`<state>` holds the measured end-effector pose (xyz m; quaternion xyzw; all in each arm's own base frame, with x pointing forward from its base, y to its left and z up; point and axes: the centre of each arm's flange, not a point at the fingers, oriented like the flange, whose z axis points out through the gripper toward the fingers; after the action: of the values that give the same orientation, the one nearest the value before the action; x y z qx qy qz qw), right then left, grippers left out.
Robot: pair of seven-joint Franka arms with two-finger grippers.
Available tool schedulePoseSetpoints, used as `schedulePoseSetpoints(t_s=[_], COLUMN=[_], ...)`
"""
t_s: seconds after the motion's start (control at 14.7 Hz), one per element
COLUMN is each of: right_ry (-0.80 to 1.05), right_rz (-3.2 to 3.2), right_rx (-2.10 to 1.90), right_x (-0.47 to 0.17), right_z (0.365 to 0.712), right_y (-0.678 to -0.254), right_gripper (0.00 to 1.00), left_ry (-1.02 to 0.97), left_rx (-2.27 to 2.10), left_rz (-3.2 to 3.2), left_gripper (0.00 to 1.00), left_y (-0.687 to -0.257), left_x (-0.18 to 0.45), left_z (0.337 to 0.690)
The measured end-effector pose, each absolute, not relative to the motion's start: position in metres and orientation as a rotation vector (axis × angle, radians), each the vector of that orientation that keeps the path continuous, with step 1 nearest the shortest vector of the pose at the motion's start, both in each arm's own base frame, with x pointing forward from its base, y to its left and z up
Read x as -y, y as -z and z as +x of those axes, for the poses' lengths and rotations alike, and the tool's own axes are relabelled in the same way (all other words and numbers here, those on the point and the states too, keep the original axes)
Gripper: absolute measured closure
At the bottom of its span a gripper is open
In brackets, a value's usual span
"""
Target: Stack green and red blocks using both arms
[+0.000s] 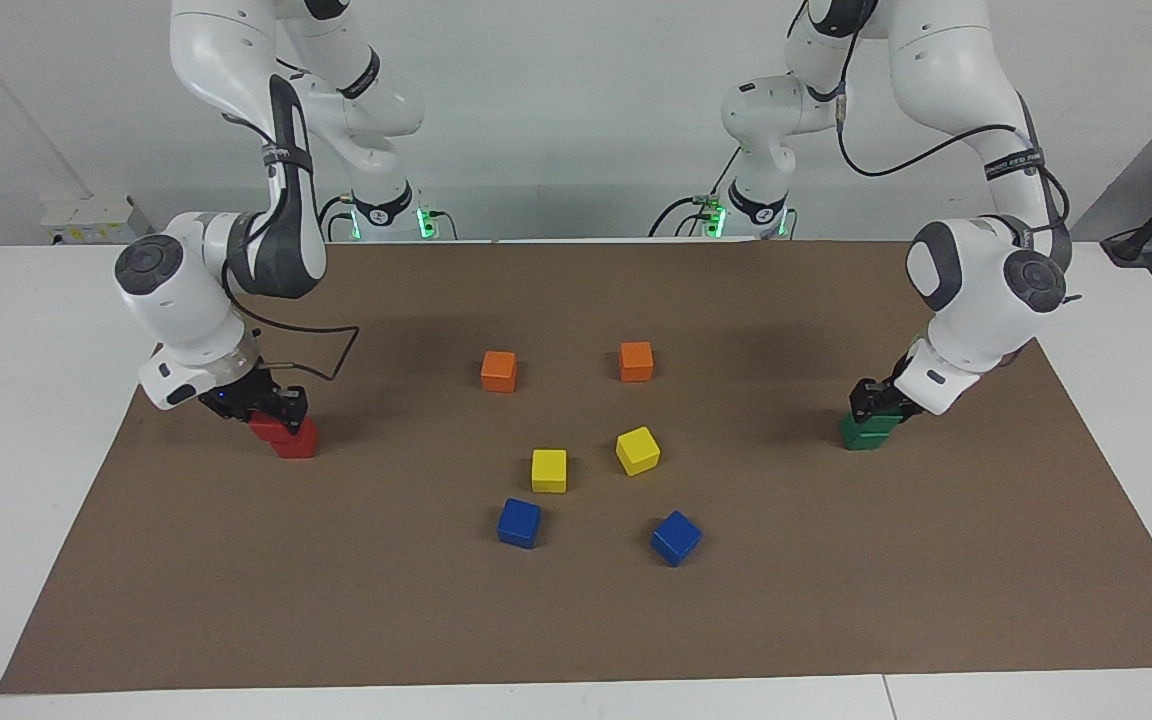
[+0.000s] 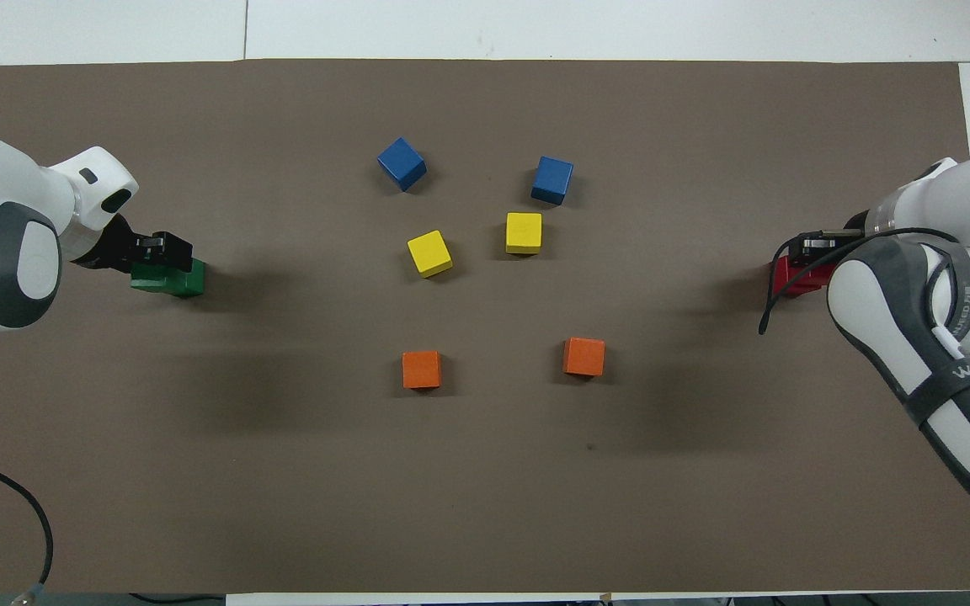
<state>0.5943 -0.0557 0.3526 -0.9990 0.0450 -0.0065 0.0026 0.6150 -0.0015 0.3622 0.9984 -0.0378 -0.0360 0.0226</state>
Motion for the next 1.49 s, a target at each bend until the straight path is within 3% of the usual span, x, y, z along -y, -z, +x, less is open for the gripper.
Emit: schedulePoseSetpoints(t_s=[0.07, 0.34, 1.02, 1.49], right_ry=[0.021, 0.028, 0.01, 0.01], right_rz=[-3.133, -3.133, -3.133, -3.133], right_rx=[-0.139, -0.138, -0.139, -0.139], right_x=[0.055, 0.055, 0.055, 0.055], right_z=[0.595, 0.596, 0.592, 0.592], right_y=[-0.352, -0.35, -0.345, -0.345], right_gripper=[0.45, 0.45, 0.45, 0.45], left_ry=[0.112, 0.074, 0.079, 0.139], left_rx=[0.117, 0.118, 0.113, 0.107], left_rz=[3.092, 3.096, 3.119, 3.123], left_gripper=[0.0, 0.0, 0.0, 0.0], left_y=[-0.362, -0.376, -0.495, -0.527], left_x=[0.001, 0.001, -0.002, -0.003], left_z=[0.615, 0.616, 0.581, 0.56])
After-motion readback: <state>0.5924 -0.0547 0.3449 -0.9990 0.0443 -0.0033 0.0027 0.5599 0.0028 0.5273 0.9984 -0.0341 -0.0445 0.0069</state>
